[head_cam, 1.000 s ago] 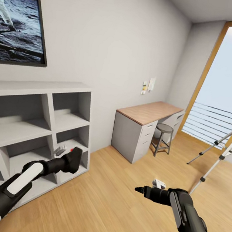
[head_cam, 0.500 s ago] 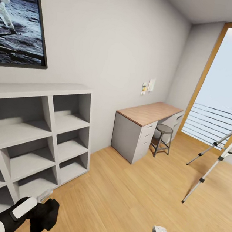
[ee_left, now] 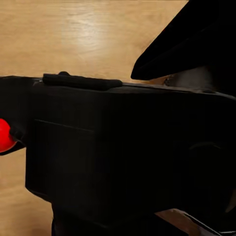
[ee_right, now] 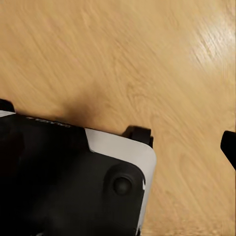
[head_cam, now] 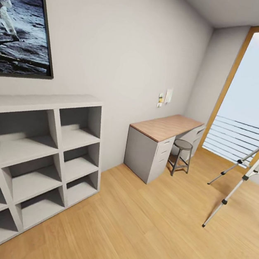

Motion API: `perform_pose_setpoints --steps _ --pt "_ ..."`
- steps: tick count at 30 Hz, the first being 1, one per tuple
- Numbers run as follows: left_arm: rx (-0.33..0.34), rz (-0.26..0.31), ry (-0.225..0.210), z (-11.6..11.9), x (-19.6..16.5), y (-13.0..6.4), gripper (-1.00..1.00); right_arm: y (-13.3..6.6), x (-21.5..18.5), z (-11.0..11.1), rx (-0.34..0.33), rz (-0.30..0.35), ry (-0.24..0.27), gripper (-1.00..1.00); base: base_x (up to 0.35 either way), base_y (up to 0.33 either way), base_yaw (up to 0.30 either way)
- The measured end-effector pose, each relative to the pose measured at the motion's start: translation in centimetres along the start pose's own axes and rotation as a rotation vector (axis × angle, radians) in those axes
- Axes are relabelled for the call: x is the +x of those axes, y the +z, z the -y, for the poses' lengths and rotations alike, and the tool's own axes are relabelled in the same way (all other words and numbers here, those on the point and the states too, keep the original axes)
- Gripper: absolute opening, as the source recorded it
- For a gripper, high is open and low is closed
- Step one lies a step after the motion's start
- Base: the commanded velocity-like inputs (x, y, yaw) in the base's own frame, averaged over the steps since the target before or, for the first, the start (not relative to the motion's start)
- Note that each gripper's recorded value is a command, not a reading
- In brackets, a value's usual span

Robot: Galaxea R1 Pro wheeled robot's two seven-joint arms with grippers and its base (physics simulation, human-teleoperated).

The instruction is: Attach the digital camera to the camera tripod in the bedroom.

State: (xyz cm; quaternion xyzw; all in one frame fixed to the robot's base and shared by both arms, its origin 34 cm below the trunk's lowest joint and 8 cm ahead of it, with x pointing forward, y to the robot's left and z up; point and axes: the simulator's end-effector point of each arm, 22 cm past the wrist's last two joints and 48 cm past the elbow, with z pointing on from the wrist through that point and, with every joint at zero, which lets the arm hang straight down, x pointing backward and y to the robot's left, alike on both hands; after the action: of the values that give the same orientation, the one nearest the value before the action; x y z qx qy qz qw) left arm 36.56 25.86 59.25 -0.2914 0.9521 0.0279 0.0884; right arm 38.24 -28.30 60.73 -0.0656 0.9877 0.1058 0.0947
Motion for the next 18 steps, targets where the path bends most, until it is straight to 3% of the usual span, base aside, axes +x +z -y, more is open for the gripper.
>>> perform_pose_setpoints --steps 5,6,18 --pt "-0.034 0.005 0.020 -2.8 3.2 -0.2 -1.00 0.0 8.2 -0.4 0.019 -0.054 -0.007 1.00 0.000 0.000 0.000" --pt "-0.050 0.002 0.025 -4.1 4.9 -0.2 -1.00 0.0 11.1 0.0 0.067 -0.053 -0.014 1.00 0.000 0.000 0.000" --pt "-0.068 -0.013 0.034 -5.8 7.0 -1.4 -1.00 -1.5 13.9 0.4 0.122 -0.048 -0.016 1.00 0.000 0.000 0.000"
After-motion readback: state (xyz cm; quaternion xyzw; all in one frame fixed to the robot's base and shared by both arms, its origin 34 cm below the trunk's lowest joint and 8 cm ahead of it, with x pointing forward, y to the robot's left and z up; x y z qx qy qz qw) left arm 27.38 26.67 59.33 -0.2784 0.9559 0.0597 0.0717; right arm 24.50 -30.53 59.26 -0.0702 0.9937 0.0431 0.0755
